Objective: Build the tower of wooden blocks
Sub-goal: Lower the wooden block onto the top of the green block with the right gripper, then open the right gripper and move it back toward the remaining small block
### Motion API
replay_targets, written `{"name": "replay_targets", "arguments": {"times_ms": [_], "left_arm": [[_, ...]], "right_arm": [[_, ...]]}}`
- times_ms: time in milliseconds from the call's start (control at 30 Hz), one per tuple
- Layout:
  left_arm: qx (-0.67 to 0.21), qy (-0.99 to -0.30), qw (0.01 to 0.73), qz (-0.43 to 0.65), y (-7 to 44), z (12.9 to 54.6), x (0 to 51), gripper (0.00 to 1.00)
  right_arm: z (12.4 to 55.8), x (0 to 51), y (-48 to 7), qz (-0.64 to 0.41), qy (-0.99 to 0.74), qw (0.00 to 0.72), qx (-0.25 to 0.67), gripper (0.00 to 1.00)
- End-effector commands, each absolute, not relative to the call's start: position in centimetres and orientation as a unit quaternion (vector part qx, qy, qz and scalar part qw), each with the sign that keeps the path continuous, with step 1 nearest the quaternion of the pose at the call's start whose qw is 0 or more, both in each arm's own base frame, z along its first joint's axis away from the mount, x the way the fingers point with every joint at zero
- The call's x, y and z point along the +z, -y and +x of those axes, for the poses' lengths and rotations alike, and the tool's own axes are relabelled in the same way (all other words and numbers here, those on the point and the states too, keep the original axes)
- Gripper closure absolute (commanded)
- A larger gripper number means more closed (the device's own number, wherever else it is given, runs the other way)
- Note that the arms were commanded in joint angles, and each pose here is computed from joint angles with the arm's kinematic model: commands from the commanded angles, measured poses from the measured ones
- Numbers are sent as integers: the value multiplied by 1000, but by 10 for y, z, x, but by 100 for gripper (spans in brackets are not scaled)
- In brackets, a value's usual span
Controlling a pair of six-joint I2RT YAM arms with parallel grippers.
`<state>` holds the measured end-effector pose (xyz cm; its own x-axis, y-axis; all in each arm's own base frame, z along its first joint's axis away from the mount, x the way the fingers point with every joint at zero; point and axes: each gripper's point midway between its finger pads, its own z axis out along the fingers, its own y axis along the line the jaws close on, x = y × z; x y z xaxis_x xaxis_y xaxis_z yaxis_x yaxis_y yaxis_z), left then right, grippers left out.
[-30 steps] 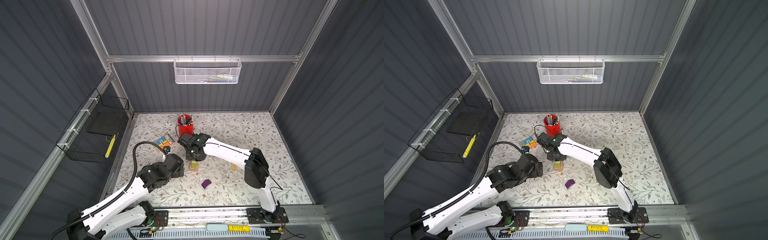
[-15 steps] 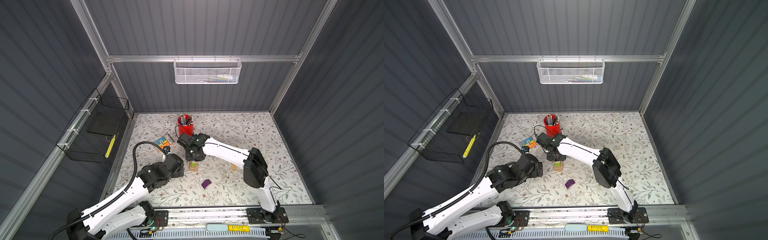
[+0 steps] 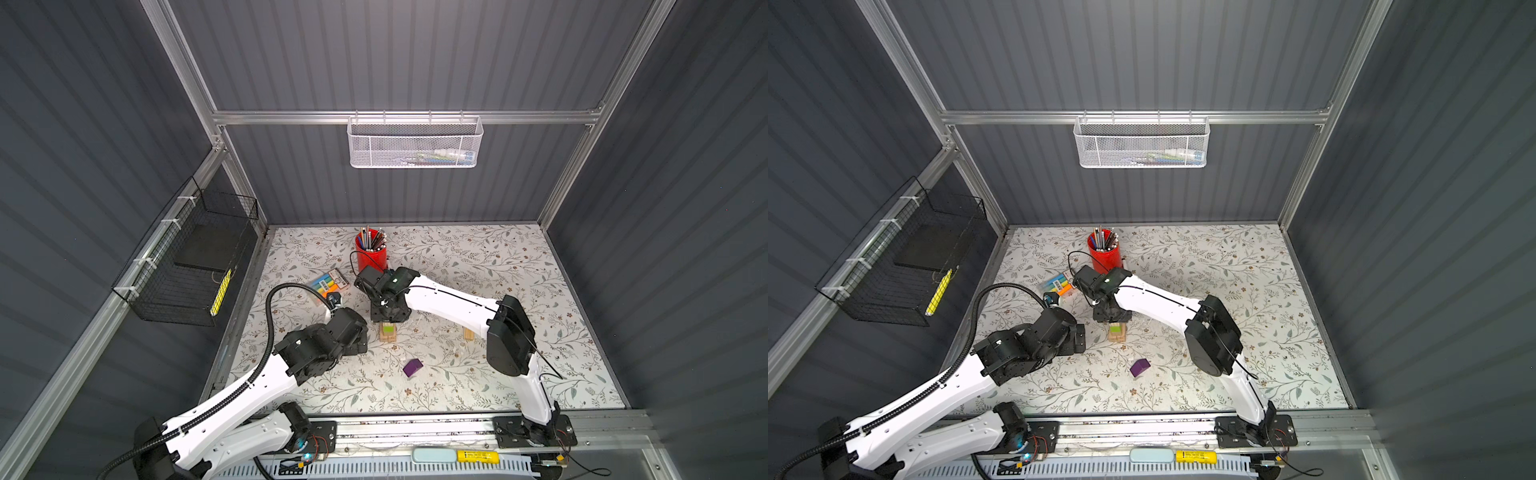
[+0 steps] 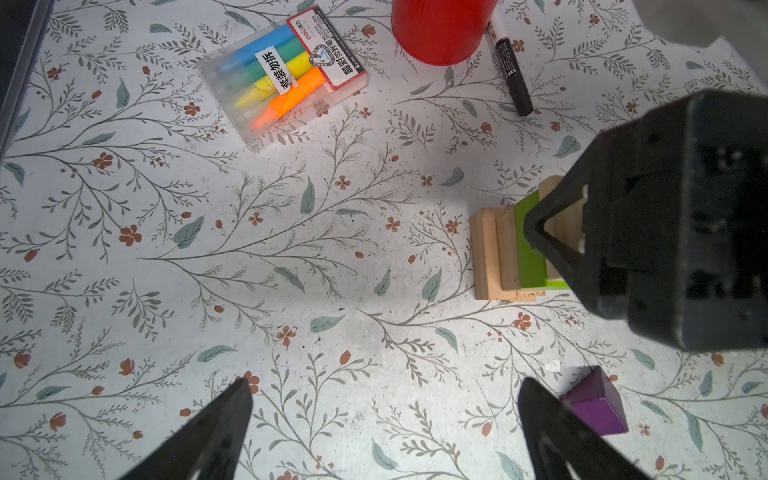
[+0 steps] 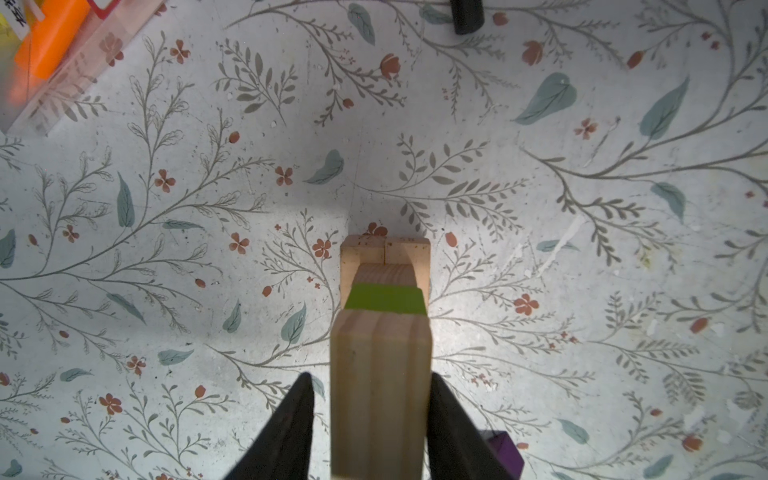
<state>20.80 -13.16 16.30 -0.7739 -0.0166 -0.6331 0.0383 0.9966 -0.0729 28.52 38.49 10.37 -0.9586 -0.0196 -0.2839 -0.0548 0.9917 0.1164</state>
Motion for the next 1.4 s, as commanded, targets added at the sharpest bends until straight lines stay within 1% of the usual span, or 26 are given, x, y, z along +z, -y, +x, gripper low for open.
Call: {"name": "replay_targets", "arguments": {"times_ms": [0,200,367,533,667,733,967,1033,1200,1367], "left_arm": [[-33,-941,336,3,129,207,163,0],[-33,-941,337,4,130,208,165,0],[-35,-939,341,6,132,210,171,0],[-40,-939,342,13,136,212,176,0],[-46,-938,342,23,143,215,181,0],[-54,-938,342,30,149,217,183,0],[-86,-936,335,62,176,224,184,0],[-101,-935,333,73,185,225,185,0],[-129,-929,333,98,205,230,186,0],[-144,-927,327,115,220,233,186,0]], "right_arm": [[283,106,-378,-23,-988,149,47,53],[285,119,-374,-25,-985,161,50,51],[287,147,-372,-29,-979,187,71,47],[287,179,-359,-30,-970,222,91,41],[286,194,-329,-18,-964,248,93,35],[287,193,-309,-9,-963,256,84,32],[278,167,-234,33,-969,241,52,25],[272,158,-213,38,-968,244,34,22],[257,130,-168,74,-971,226,34,12],[245,106,-138,91,-972,215,36,3]]}}
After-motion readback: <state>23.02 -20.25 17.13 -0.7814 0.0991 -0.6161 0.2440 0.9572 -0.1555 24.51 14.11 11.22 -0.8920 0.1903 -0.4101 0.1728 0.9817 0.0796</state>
